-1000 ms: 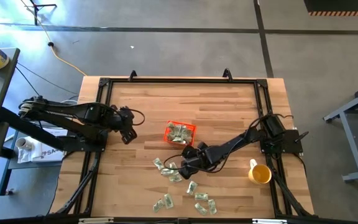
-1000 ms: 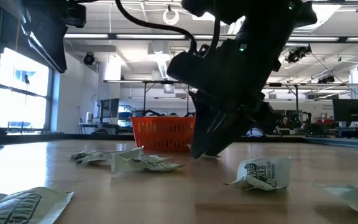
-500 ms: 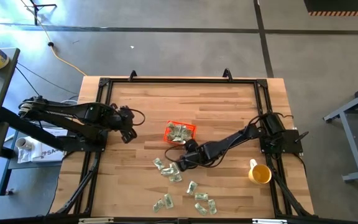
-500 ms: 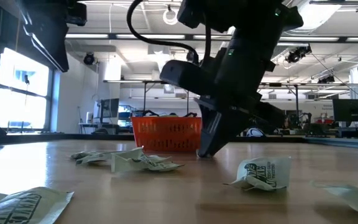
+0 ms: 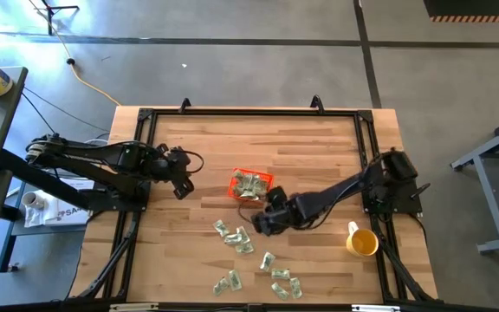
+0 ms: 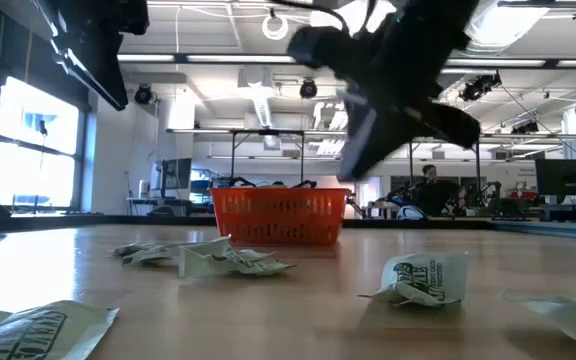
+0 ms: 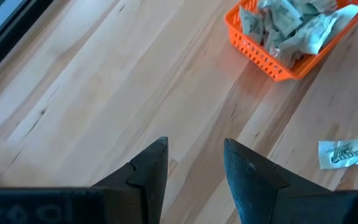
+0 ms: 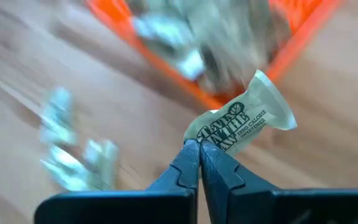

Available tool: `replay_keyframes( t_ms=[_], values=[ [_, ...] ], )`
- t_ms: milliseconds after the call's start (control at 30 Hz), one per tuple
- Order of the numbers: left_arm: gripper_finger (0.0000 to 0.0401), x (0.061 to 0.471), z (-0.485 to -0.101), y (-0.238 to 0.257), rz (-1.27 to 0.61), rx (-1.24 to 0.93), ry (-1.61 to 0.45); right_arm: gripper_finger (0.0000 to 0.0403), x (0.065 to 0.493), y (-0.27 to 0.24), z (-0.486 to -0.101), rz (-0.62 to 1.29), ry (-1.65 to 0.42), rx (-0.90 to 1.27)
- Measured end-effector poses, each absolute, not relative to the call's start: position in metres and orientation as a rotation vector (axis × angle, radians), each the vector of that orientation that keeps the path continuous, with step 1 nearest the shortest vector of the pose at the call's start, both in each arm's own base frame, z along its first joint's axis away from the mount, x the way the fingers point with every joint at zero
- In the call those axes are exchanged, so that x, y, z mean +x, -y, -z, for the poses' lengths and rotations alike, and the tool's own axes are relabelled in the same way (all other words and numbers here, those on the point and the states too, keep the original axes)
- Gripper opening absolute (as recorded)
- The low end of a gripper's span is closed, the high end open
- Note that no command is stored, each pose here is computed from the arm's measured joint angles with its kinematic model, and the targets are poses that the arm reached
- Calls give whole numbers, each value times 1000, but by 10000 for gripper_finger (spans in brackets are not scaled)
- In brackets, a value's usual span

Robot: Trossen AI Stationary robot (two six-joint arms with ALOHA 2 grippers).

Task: Pick and place Stevia / Truvia into bins
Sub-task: Put the light green stevia packet into the orange bin

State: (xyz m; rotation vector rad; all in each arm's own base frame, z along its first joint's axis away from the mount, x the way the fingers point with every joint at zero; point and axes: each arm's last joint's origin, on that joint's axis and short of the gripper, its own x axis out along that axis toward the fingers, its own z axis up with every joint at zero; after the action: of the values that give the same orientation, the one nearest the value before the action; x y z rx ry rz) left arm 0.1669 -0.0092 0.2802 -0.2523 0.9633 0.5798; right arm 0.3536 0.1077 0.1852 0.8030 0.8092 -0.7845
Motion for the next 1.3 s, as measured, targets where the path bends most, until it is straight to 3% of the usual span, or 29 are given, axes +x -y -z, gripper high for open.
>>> replay_keyframes(
  t_ms=[167,300,400,533,733,867,1033,1300],
  values=[
    [188,168,-281,9,-573,-241,-956,2,361,-70,-219,767,-654,770],
    [188,169,-281,9,-586,-234,-939,5,375,-34,-213,673,-740,781],
    [188,172,-283,9,-580,-250,-904,32,381,-13,-203,617,-817,839],
    [188,174,-283,10,-572,-260,-887,97,381,-5,-202,612,-827,859],
    [188,181,-280,11,-538,-300,-823,224,383,-27,-219,549,-860,857],
    [188,192,-258,18,-350,-421,-832,288,378,-60,-235,537,-925,797],
    [188,207,-213,36,-145,-551,-835,315,353,-102,-234,526,-1095,630],
    [188,225,-175,91,80,-213,-807,316,324,-155,-224,463,-1151,453]
  ],
)
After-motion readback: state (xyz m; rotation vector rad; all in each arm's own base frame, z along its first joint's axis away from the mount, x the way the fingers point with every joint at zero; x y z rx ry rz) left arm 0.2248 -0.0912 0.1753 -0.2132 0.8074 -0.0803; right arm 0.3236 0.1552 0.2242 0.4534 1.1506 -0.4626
